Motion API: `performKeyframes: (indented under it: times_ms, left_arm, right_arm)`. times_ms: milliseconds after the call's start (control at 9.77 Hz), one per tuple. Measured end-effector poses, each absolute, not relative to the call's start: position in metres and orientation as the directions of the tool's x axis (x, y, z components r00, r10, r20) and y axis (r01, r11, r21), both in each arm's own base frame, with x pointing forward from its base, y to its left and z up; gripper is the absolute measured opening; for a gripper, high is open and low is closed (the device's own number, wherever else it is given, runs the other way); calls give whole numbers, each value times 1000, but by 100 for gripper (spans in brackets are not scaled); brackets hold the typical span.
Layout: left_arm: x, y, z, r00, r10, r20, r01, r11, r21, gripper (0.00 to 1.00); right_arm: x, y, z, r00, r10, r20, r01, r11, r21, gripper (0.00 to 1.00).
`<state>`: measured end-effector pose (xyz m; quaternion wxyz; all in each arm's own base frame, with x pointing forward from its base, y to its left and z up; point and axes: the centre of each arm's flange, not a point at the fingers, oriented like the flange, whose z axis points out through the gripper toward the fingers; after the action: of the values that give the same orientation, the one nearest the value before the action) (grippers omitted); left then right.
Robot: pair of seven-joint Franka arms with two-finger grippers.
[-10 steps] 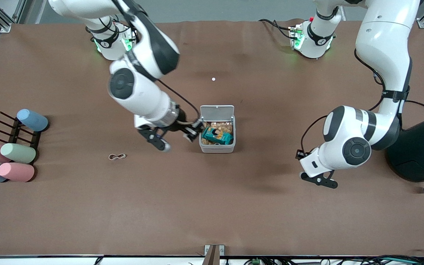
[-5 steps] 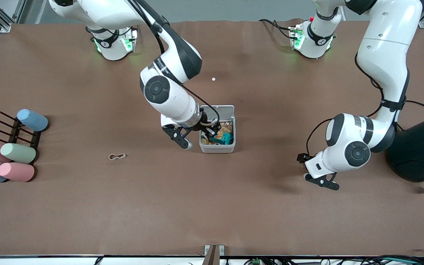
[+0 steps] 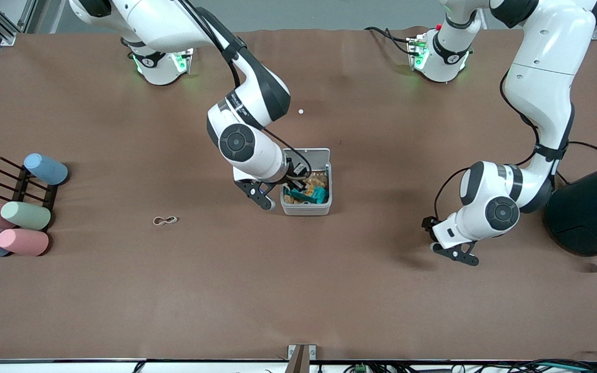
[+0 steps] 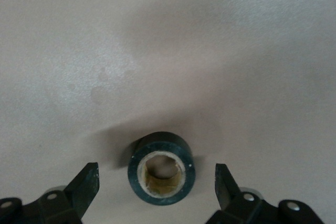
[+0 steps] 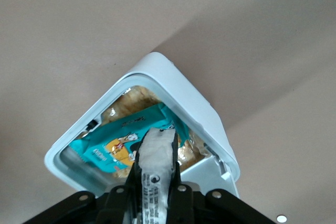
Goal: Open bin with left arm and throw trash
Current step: 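Grasp the black tape roll with the left gripper, then carry the tape over the bin with the left gripper while the right reaches the clip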
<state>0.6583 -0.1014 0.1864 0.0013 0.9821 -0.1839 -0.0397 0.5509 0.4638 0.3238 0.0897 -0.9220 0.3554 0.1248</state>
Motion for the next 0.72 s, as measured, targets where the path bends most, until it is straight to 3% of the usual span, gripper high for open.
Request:
performKeyframes:
  times_ms: [205,307,409,512,717]
  left_arm:
    - [657,-102,185,928,-363,-79,-363,-932,19,87]
    - [657,-103,185,928,-365,-78,-364,-931,20,73]
    - [657,-104,185,928,-366,-74,-365,-931,20,57]
    - [657,-104,186,928,-366,-71,-366,-931,20,50]
    - [657,-106,187,928,-368,-67,-367,-930,20,48]
  right_arm:
    - [551,462,321,714,-635,-296,-678,-732,-64,58]
    - [552,461,321,713,-636,-295,-679,-731,-63,71]
    - [552,459,321,711,-637,-297,-679,-732,-55,77]
    - [554,455,323,707,-640,-300,-680,-733,-37,77]
    - [578,419,355,679,-672,-297,-708,-706,-22,78]
